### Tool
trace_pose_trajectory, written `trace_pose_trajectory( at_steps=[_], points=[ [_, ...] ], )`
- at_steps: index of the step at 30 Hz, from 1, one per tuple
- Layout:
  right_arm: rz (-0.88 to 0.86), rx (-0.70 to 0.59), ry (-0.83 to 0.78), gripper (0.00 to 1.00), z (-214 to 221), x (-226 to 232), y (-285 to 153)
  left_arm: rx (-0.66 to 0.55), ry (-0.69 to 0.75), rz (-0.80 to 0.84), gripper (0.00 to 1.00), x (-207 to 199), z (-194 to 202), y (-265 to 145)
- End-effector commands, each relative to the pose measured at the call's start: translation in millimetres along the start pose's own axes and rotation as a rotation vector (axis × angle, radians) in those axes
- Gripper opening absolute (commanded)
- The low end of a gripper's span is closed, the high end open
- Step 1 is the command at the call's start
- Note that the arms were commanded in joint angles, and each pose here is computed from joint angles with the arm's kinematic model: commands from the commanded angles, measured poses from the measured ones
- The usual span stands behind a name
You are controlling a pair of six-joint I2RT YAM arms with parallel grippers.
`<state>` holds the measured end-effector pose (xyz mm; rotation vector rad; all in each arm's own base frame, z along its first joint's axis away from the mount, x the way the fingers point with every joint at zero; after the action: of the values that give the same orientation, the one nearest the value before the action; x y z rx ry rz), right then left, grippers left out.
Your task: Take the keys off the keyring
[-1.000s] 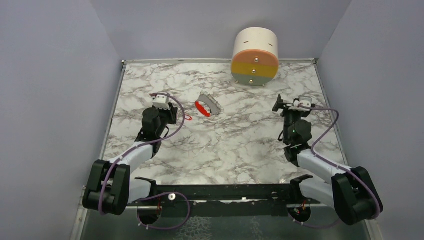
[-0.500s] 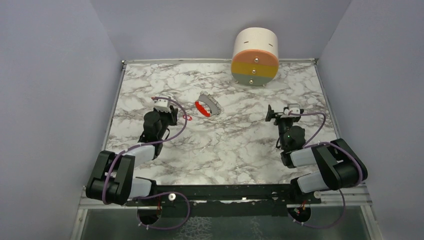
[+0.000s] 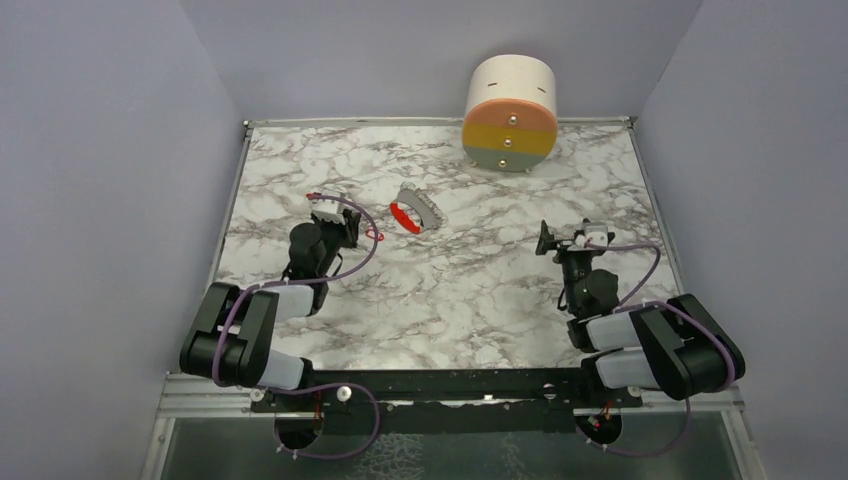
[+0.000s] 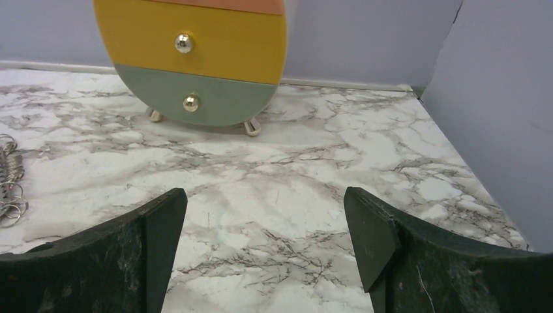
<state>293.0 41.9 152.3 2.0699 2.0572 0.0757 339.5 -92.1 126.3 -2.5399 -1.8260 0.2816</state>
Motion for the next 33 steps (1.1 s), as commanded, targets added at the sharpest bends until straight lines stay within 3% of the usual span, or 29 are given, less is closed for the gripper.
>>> trace_pose_trajectory(
  at_steps=[1,3,6,12,33],
  points=[
    [0.020,-0.049,0.019,0.92,-8,-5,-6,-0.065,0.032,0.065,0.26,-9,-14,6],
    [0.015,0.009,0.013,0.93,6,-4,-8,-0.081,0.041,0.076,0.26,-10,-15,7],
    [0.056,-0.036,0.024,0.93,10,-8,-9,-0.095,0.053,0.093,0.26,-12,-16,7],
    [-0.055,0.072,-0.037,0.96,39,13,10,-0.136,0.054,0.074,0.26,-10,-19,0],
    [-0.021,0.120,-0.026,0.99,46,11,23,-0.121,0.046,0.062,0.26,-8,-18,7]
  ],
)
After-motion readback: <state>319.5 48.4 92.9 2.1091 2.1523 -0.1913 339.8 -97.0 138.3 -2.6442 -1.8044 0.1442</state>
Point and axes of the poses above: each gripper's point midway between its finger pads, its own y axis out along the fingers, its own x axis along the line the jaws close on, z = x × y, the point moved 4 cm from there along -y, back along the fingers, and after that the axes turned 2 degrees about -y, right-handed, at the moved point
